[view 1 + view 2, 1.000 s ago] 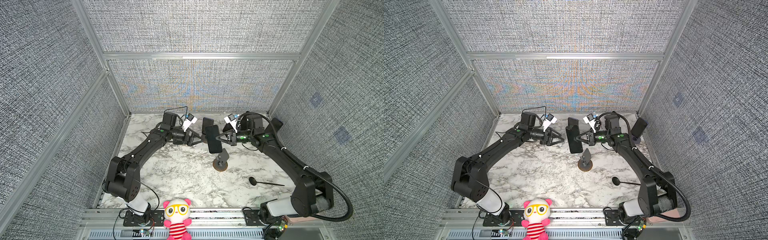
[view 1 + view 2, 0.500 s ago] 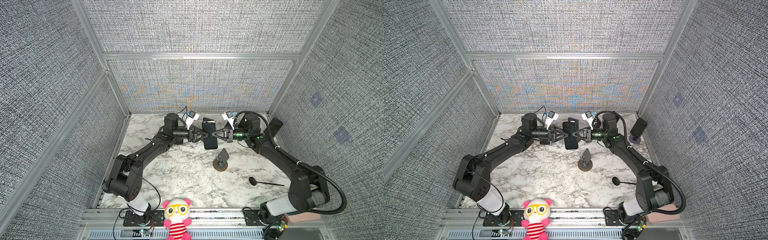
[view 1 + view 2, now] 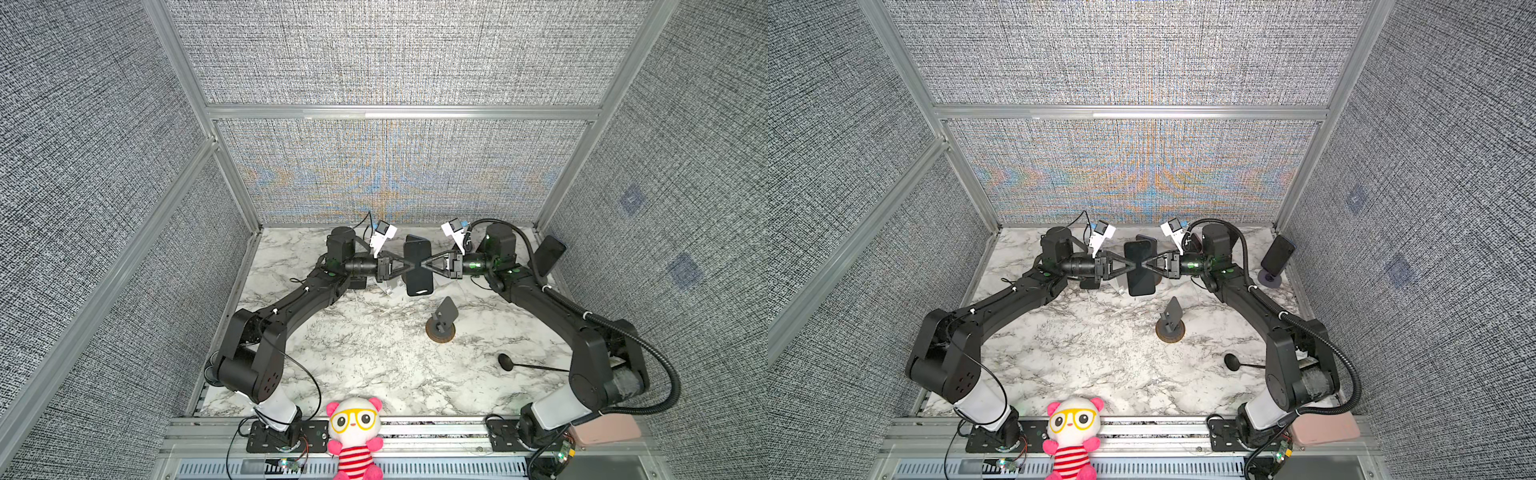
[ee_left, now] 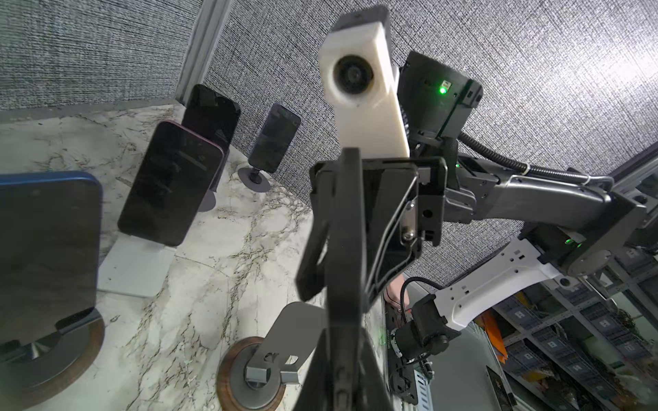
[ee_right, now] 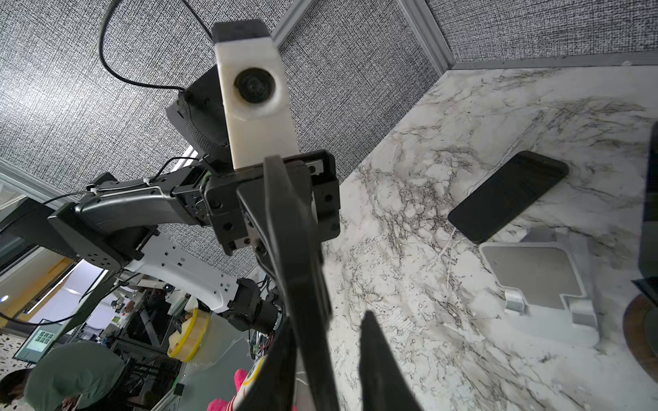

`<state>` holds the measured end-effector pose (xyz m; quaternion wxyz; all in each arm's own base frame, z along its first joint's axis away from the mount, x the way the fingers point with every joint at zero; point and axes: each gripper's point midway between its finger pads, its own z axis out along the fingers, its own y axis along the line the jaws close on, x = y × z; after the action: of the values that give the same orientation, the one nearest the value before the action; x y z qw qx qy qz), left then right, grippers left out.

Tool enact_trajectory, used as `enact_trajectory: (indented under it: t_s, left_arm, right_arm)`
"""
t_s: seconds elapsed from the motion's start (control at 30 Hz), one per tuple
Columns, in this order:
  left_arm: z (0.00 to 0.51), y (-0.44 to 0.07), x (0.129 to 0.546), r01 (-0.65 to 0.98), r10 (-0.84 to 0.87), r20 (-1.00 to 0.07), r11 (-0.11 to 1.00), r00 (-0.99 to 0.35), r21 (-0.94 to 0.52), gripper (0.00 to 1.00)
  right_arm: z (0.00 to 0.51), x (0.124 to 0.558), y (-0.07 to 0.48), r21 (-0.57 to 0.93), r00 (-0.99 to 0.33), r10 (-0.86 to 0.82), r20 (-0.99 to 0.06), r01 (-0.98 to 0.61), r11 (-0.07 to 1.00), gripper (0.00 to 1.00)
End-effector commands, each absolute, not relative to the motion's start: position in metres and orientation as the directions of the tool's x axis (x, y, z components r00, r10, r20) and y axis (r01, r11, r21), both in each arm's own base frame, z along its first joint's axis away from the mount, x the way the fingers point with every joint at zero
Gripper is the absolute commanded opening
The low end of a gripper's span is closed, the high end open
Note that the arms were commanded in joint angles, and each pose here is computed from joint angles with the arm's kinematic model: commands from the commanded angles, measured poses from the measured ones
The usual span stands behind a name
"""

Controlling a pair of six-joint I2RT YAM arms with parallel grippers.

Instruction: Remove the phone from the phone stand

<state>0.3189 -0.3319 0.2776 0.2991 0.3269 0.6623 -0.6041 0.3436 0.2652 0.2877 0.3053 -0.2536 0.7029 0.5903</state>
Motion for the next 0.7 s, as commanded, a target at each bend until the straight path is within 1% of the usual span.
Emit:
enact_trajectory:
  t_s: [0.0, 0.07, 0.17, 0.27, 0.37, 0.47, 0.6, 0.67]
  left_arm:
    - [0.286, -0.331, 0.321, 0.824, 0.064, -0.822, 0.058, -0.566, -0.563, 0.00]
    - [0.284, -0.330, 0.322, 0.827, 0.078, -0.823, 0.079, -0.562, -0.557, 0.00]
    - [0.281, -0.326, 0.322, 0.827, 0.107, -0.821, 0.126, -0.561, -0.548, 0.00]
    - [0.276, -0.315, 0.326, 0.815, 0.157, -0.805, 0.219, -0.571, -0.536, 0.00]
    - [0.274, -0.296, 0.333, 0.756, 0.197, -0.735, 0.278, -0.649, -0.593, 0.00]
    - [0.273, -0.270, 0.339, 0.703, 0.224, -0.673, 0.343, -0.705, -0.623, 0.00]
    - [0.266, -0.227, 0.349, 0.644, 0.253, -0.614, 0.499, -0.748, -0.579, 0.00]
    - [0.253, -0.204, 0.356, 0.586, 0.261, -0.557, 0.594, -0.789, -0.552, 0.00]
  right_arm:
    - [0.294, 0.342, 0.264, 0.669, -0.681, 0.004, -0.732, -0.718, 0.192, 0.48]
    - [0.293, 0.342, 0.261, 0.660, -0.679, -0.005, -0.734, -0.715, 0.229, 0.59]
    - [0.288, 0.339, 0.254, 0.646, -0.685, -0.027, -0.728, -0.698, 0.309, 0.64]
    - [0.283, 0.337, 0.242, 0.614, -0.684, -0.041, -0.728, -0.678, 0.405, 0.64]
    - [0.275, 0.334, 0.227, 0.558, -0.684, -0.073, -0.726, -0.648, 0.518, 0.64]
    - [0.271, 0.328, 0.213, 0.501, -0.677, -0.095, -0.730, -0.624, 0.599, 0.64]
    - [0.267, 0.316, 0.190, 0.421, -0.677, -0.115, -0.727, -0.572, 0.704, 0.64]
    - [0.261, 0.308, 0.177, 0.381, -0.690, -0.130, -0.712, -0.535, 0.754, 0.64]
